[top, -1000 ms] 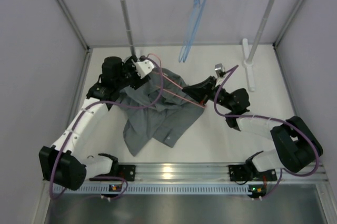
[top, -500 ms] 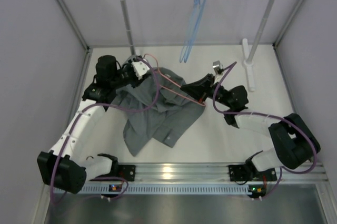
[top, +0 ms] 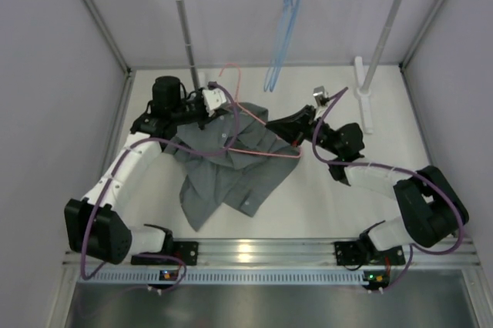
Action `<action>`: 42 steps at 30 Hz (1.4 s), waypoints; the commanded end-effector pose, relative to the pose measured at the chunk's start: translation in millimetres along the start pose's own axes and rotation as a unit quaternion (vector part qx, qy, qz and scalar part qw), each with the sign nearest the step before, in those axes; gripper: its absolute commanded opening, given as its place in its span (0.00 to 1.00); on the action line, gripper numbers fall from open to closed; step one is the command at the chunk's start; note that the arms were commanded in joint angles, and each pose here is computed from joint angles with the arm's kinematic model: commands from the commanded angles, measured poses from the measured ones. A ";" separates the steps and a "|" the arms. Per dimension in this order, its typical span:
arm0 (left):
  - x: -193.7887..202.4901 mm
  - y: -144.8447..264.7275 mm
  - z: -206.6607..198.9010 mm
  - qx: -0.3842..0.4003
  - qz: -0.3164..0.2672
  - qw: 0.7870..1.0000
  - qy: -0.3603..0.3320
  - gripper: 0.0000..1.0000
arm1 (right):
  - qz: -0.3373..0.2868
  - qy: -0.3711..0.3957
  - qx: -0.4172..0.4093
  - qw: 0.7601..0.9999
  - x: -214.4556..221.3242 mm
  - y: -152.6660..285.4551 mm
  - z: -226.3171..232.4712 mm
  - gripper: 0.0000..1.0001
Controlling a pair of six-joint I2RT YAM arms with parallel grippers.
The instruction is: Place the shirt on the hanger
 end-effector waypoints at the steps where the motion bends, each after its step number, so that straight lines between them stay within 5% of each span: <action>1: -29.5 3.1 8.7 -0.008 -0.034 0.999 0.006 0.00 | -0.153 0.158 -0.145 0.964 -78.1 -0.5 73.1 0.00; 6: -57.7 22.5 12.1 -0.045 -0.061 0.997 0.010 0.00 | -0.134 0.120 -0.140 0.974 -71.2 -8.0 54.4 0.02; 8: -64.5 29.2 12.9 -0.058 -0.068 0.996 0.004 0.00 | -0.120 0.101 -0.125 0.980 -62.3 -10.4 35.0 0.16; 11: -76.3 46.0 12.1 -0.088 -0.083 0.992 -0.018 0.00 | -0.095 0.072 -0.117 0.986 -51.2 -9.3 15.6 0.63; 17: -83.1 82.6 12.5 -0.176 -0.105 0.975 -0.086 0.00 | -0.104 0.058 -0.060 0.991 -68.0 22.4 -0.7 0.84; 20: -77.1 90.8 8.0 -0.187 -0.094 0.973 -0.103 0.00 | -0.105 0.089 -0.027 0.990 -88.8 35.0 -0.9 0.90; 27: -97.3 106.2 -5.2 -0.186 -0.134 0.965 -0.128 0.00 | -0.023 0.132 0.202 0.970 -70.5 65.2 -59.6 0.95; 36: -113.5 114.3 -9.8 -0.183 -0.154 0.963 -0.125 0.00 | -0.022 0.080 0.201 0.976 19.5 55.3 -1.9 0.91; 42: -130.6 123.2 -28.6 -0.152 -0.185 0.962 -0.131 0.00 | -0.072 0.070 0.236 0.967 32.9 22.0 20.2 0.90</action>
Point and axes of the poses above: each gripper's point midway between its finger pads, its own y axis back along the fingers, its own z axis along the line the jaws close on, x = y × z, the point moved 1 cm from there along y, back along the fingers, and after that the axes turned 9 degrees about y, right-handed, at the moved point
